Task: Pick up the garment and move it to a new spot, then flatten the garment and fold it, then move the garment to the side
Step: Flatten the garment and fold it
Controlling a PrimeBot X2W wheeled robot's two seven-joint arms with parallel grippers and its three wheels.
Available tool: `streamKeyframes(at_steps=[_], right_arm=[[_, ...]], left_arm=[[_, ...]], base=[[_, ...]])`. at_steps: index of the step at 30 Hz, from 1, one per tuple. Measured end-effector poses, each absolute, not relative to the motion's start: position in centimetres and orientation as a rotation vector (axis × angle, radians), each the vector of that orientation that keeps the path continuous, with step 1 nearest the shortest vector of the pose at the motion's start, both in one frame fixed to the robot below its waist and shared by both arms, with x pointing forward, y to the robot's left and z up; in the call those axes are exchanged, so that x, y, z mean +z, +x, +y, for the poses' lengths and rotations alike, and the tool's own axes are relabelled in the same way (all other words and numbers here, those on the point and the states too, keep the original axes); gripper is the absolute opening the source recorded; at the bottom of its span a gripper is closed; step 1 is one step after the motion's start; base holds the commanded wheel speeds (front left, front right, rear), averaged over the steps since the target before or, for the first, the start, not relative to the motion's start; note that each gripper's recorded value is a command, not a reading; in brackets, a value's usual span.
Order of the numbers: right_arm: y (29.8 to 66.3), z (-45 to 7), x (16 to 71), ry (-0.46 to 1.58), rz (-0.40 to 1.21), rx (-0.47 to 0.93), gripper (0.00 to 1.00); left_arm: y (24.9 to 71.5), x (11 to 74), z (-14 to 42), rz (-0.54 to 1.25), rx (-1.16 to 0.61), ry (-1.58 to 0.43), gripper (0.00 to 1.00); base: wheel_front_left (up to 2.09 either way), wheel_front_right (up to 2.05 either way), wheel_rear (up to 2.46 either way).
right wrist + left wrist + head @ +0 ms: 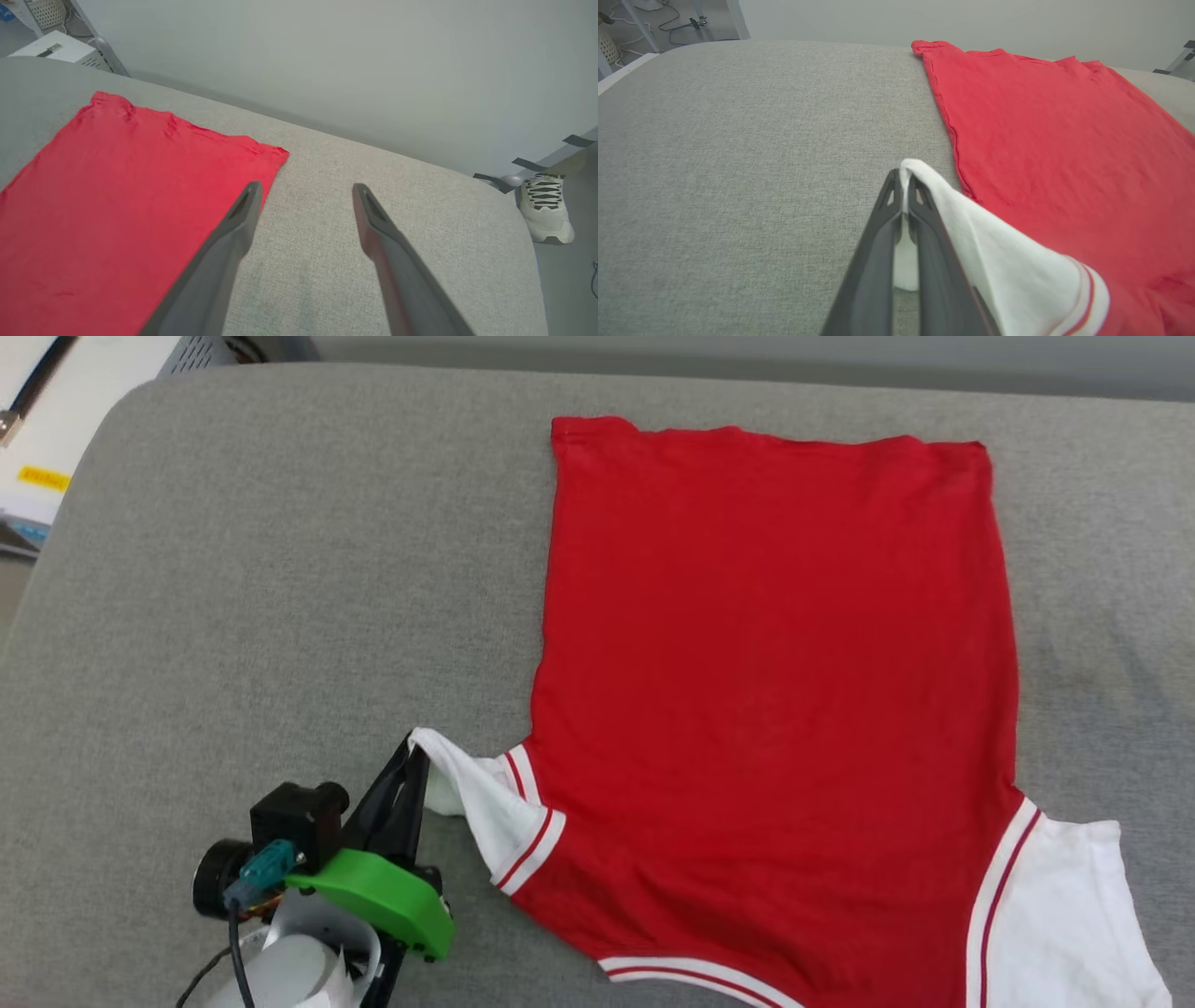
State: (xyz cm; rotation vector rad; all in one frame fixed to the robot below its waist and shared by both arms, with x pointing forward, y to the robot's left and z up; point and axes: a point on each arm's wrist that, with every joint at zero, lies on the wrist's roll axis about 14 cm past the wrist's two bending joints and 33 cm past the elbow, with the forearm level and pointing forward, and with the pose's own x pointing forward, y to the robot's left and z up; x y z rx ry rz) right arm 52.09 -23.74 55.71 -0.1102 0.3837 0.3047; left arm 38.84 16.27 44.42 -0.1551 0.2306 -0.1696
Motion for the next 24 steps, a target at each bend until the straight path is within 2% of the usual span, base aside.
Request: streamKeyframes(at_steps=[4, 7, 15, 20, 24], right_arm=[[55.0, -22.2, 52.2, -0.118, 0.66, 0.325, 1.0], [57.0, -21.5, 50.1, -0.131, 0.804, 0.32, 1.0], [62.4, -18.7, 44.3, -0.105, 0.941, 0.299, 1.0], [62.0, -17.9, 37.0, -0.126, 1.087, 0.299, 1.0], [62.2, -17.9, 34.7, -0.123, 1.117, 0.306, 1.0]], left_arm=[[40.0, 44.0, 16.1, 0.226, -0.165, -0.158, 0.0], [40.8, 43.7, 15.7, 0.221, -0.166, -0.165, 0.0], [42.4, 41.9, 15.7, 0.243, -0.151, -0.183, 0.0], [42.5, 39.9, 16.5, 0.285, -0.128, -0.153, 0.0], [42.3, 38.7, 17.0, 0.315, -0.111, -0.142, 0.0]], base=[[0.0, 0.0, 0.0], [0.0, 0.0, 0.0], [0.0, 0.0, 0.0], [0.0, 0.0, 0.0], [0.0, 0.0, 0.0]])
